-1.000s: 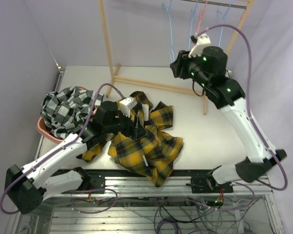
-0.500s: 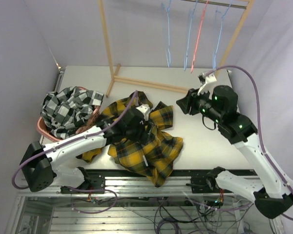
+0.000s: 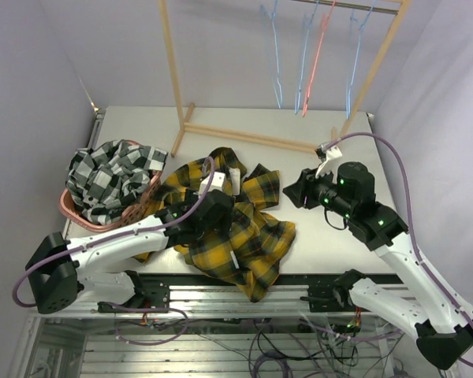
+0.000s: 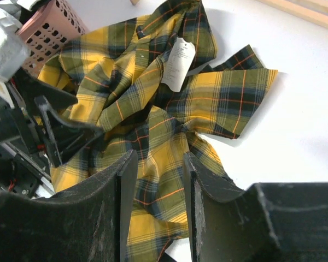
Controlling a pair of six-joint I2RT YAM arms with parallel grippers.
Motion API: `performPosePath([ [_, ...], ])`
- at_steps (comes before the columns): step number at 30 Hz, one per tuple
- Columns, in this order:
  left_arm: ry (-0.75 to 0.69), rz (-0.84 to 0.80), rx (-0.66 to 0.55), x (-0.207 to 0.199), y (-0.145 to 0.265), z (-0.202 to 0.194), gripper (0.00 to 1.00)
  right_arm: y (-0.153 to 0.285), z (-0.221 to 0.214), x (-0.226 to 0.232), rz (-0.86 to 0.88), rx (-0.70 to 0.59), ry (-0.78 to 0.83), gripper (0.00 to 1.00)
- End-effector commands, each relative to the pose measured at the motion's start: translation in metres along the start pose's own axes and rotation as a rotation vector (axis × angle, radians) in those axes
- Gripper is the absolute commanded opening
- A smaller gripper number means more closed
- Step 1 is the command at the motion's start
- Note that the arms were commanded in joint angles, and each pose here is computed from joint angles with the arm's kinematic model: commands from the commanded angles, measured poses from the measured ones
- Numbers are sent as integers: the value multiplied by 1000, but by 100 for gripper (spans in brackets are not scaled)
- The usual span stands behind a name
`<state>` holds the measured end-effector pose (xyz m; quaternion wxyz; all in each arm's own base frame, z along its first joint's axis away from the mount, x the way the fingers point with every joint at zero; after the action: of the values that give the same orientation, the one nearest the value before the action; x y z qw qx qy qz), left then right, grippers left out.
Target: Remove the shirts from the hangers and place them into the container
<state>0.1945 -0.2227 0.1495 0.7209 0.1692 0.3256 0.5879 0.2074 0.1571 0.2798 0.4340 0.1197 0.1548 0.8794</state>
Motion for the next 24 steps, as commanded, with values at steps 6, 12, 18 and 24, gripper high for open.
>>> performPosePath([
  [6,-2,-93,89,-38,-15,-5,99,3,-9,-1,-1,-24,10,39],
  [12,-2,-72,96,-28,-35,-27,99,19,-3,-6,-56,-70,14,39],
  [18,-51,-50,186,-26,-69,-67,99,38,-2,-9,-88,-115,17,39],
  [24,-115,-119,241,-48,-85,-95,99,56,-6,-11,-130,-151,-18,39],
])
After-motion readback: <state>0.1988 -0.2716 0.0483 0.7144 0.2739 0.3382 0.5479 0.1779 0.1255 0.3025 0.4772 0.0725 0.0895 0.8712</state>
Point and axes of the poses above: each gripper's point midway between its finger pads, its own y axis back along the fingers, its own x axis along the line the jaws close on, z = x × y, the point moved 4 cm from there along y, back along the fingers, and after that the axes turned 14 degrees about y, right-handed, at the moved point
